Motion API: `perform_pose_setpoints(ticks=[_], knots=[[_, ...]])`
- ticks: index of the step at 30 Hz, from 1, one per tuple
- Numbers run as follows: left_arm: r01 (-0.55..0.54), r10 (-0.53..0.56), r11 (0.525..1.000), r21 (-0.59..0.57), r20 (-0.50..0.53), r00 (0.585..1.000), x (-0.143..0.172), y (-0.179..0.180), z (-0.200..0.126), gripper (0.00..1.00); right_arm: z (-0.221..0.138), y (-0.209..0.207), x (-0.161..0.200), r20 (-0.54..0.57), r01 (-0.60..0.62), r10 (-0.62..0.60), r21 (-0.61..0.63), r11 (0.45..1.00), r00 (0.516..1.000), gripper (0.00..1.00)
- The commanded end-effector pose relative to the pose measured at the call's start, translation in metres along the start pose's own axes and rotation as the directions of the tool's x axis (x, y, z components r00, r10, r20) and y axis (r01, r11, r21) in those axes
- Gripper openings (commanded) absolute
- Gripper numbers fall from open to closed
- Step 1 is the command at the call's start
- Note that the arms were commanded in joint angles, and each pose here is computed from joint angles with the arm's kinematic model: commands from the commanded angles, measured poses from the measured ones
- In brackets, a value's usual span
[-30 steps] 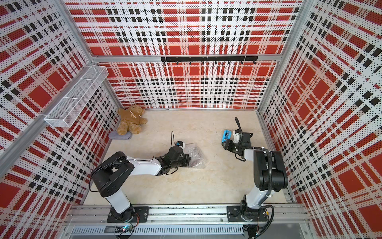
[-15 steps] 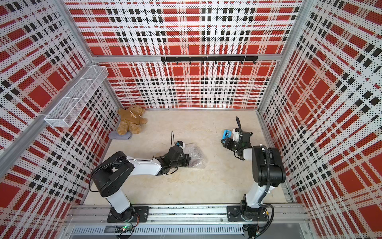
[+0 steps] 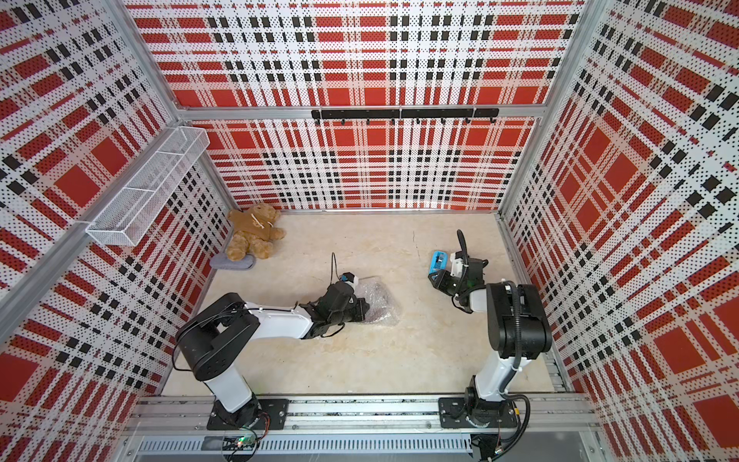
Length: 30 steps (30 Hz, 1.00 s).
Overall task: Wrap dinner plates in bubble wrap
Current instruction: Pull the tape from the tape cutter.
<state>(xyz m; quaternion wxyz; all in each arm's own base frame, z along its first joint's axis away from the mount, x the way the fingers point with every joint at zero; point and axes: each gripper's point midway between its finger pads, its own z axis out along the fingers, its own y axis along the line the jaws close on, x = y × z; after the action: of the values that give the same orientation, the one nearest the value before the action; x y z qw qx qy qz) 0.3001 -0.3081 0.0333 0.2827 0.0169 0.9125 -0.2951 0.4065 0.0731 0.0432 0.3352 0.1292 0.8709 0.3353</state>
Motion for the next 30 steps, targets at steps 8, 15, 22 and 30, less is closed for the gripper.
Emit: perform_pose_setpoints(ticks=[8, 15, 22, 30], knots=[[-0.015, -0.001, 0.993, -0.12, -0.135, 0.991, 0.043, 0.036, 0.003, 0.0, -0.01, 0.008, -0.013, 0.055, 0.038, -0.038, 0.007, 0.999, 0.998, 0.31], [-0.016, 0.0, 0.993, -0.12, -0.136, 0.991, 0.044, 0.037, 0.003, 0.0, -0.012, 0.013, -0.019, 0.069, 0.045, -0.045, 0.001, 0.999, 0.997, 0.18], [-0.018, 0.001, 0.993, -0.117, -0.141, 0.99, 0.044, 0.036, 0.004, 0.0, -0.021, 0.025, -0.032, 0.085, 0.063, -0.062, -0.008, 0.998, 0.994, 0.03], [-0.018, 0.001, 0.993, -0.117, -0.145, 0.989, 0.045, 0.037, 0.005, 0.0, -0.021, 0.031, -0.051, 0.069, 0.12, -0.122, 0.03, 0.992, 0.99, 0.0]])
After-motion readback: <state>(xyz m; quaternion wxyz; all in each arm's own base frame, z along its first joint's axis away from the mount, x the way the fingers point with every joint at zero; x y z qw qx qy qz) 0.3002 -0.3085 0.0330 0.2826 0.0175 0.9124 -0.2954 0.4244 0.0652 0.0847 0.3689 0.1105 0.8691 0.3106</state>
